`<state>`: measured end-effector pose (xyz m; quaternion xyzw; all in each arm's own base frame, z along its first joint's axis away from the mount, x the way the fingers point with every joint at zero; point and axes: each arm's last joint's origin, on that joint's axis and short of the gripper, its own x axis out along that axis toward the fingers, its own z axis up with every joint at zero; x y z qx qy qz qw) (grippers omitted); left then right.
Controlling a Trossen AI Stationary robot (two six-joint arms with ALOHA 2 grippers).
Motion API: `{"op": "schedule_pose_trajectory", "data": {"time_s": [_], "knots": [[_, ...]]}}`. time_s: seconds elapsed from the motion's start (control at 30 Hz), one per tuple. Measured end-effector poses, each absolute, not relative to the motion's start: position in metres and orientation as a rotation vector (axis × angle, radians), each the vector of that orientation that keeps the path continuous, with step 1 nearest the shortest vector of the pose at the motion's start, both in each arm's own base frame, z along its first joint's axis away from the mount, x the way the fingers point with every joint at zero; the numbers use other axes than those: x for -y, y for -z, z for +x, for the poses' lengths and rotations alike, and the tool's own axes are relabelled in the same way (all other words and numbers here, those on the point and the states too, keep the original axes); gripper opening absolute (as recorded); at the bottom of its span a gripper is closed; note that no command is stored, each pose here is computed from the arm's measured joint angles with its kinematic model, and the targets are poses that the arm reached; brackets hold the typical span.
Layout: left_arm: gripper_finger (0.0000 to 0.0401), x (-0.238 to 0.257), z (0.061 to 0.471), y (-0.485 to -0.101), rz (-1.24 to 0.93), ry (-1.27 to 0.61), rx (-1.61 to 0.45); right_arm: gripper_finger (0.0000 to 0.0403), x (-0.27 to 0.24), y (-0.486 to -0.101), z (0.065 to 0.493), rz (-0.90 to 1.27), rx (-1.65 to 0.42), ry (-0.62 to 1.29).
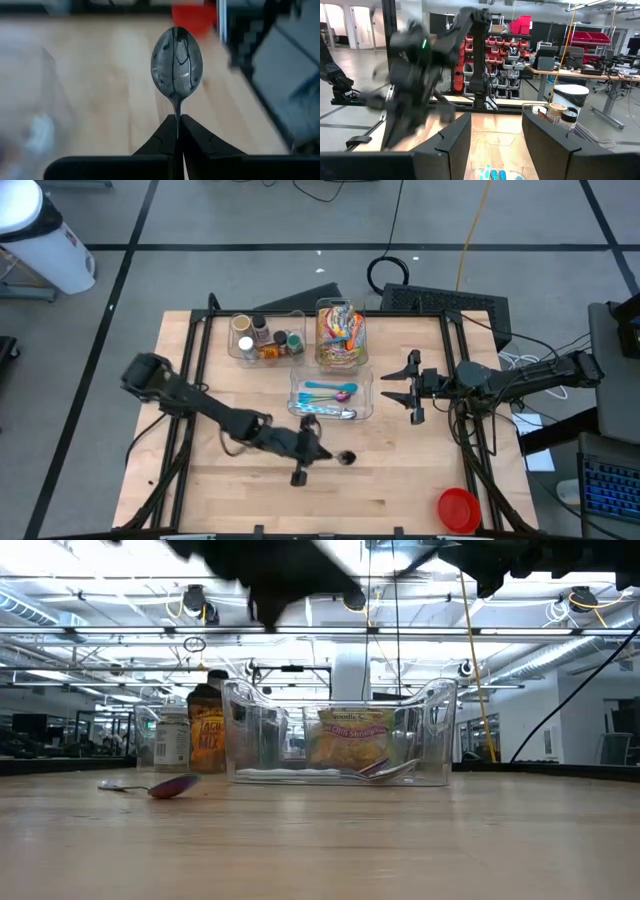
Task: Pick & Place Food Item
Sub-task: Put the black spoon into the bottom transparent container
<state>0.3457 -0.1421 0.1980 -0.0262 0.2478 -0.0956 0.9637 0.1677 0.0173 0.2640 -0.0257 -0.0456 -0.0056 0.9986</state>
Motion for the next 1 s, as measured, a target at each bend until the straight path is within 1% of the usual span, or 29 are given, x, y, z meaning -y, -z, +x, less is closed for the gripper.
{"op": "schedule_pose_trajectory", "data": {"time_s": [0.1,0.2,0.3,0.37,0.47,0.63,0.7,0.87,1.0], "knots": [[0.0013,0.135,0.336,-0.233,-0.035,0.177,-0.402,0.0169,-0.017,-0.264,0.168,-0.052,0.087,0.011],[0.0007,0.126,0.324,-0.261,0.026,0.187,-0.339,0.0169,-0.017,-0.264,0.168,-0.052,0.087,0.011],[0.0012,0.111,0.312,-0.287,0.077,0.173,-0.281,0.0169,-0.017,-0.264,0.168,-0.052,0.087,0.011],[0.0016,0.097,0.305,-0.299,0.119,0.146,-0.268,0.0169,-0.017,-0.264,0.168,-0.052,0.087,0.011],[0.0008,0.072,0.299,-0.308,0.167,0.083,-0.289,0.0169,-0.017,-0.264,0.168,-0.052,0.087,0.011],[0.0015,0.023,0.301,-0.304,0.171,0.002,-0.374,0.0169,-0.017,-0.264,0.168,-0.054,0.087,0.012],[0.0017,0.006,0.307,-0.297,0.15,0.003,-0.401,0.0169,-0.017,-0.264,0.168,-0.055,0.087,0.013],[0.0007,-0.024,0.324,-0.274,0.124,0.021,-0.449,0.0169,-0.017,-0.263,0.168,-0.067,0.08,0.02],[0.0019,-0.038,0.34,-0.25,0.113,0.026,-0.482,0.0169,-0.015,-0.261,0.168,-0.081,0.061,0.067]]}}
